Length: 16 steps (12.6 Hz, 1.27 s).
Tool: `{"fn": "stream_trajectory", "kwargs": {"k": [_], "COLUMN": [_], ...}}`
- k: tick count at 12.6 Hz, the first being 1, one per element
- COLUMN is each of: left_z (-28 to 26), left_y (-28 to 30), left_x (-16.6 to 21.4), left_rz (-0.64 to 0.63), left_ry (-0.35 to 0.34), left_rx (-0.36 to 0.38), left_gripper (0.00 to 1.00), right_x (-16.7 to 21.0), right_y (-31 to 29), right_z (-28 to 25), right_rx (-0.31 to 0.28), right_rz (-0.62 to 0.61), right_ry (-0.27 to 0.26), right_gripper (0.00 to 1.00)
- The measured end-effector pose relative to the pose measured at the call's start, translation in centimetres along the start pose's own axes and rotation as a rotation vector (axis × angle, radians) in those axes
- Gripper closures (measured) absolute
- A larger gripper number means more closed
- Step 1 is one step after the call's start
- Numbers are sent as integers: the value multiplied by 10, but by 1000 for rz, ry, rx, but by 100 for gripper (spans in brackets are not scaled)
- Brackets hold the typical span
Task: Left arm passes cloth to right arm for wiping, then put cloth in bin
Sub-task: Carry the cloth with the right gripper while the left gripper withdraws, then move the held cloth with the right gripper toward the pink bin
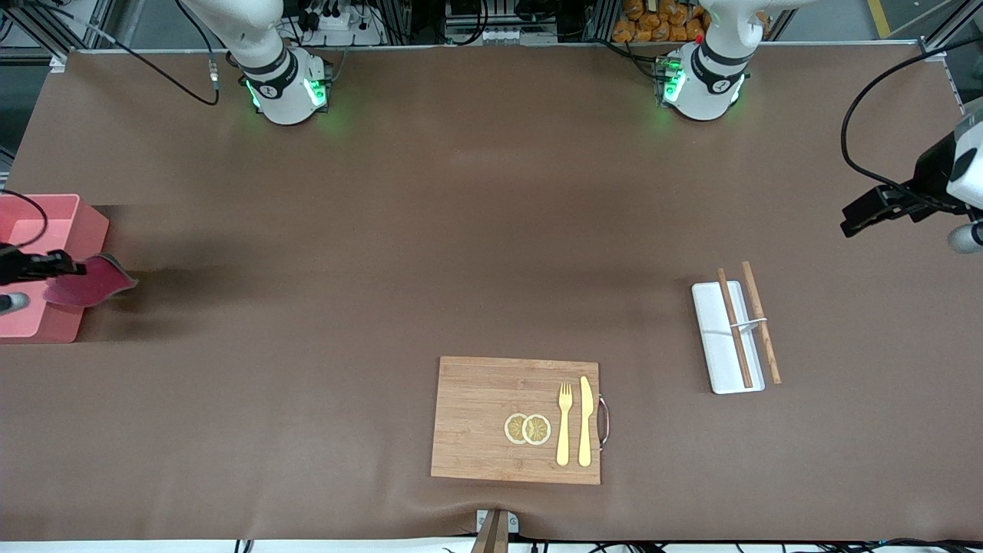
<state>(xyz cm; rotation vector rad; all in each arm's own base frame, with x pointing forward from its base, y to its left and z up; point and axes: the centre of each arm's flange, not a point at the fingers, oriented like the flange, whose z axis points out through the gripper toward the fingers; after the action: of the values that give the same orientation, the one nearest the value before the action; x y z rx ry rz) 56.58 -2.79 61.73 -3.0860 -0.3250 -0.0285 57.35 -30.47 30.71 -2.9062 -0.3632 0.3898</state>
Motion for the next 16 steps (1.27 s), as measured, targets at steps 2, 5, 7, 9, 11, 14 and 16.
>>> {"fn": "stream_trajectory", "kwargs": {"k": [2,5,7,9,11,14,16], "left_z": [1,1,1,0,-1,-6,-7], "left_y": [-5,-3,2,5,8,17,17], "left_x": [-1,-1,-2,-1,-3,-9,-13], "left_rz": [-8,-4,4,7,8,17,20], "left_ry": [-1,5,7,15,12,2,-10], "left_rx": [1,-2,-3,-10,-34,-74,-70], "left_gripper": [0,0,0,0,0,0,0], "right_x": [9,29,63,101,133,177,191], "right_y": [6,-3,-46,-109,-177,-317,-420], "right_z": [26,56,60,63,71,82,76], "right_rx": [8,33,28,77,141,193,265], "right_rz": [-9,-52,-119,-150,-148,-71,-65], "right_ry": [-11,-38,-54,-47,-45,-65,-52], "right_gripper": [93,93,93,93,93,93,93]}}
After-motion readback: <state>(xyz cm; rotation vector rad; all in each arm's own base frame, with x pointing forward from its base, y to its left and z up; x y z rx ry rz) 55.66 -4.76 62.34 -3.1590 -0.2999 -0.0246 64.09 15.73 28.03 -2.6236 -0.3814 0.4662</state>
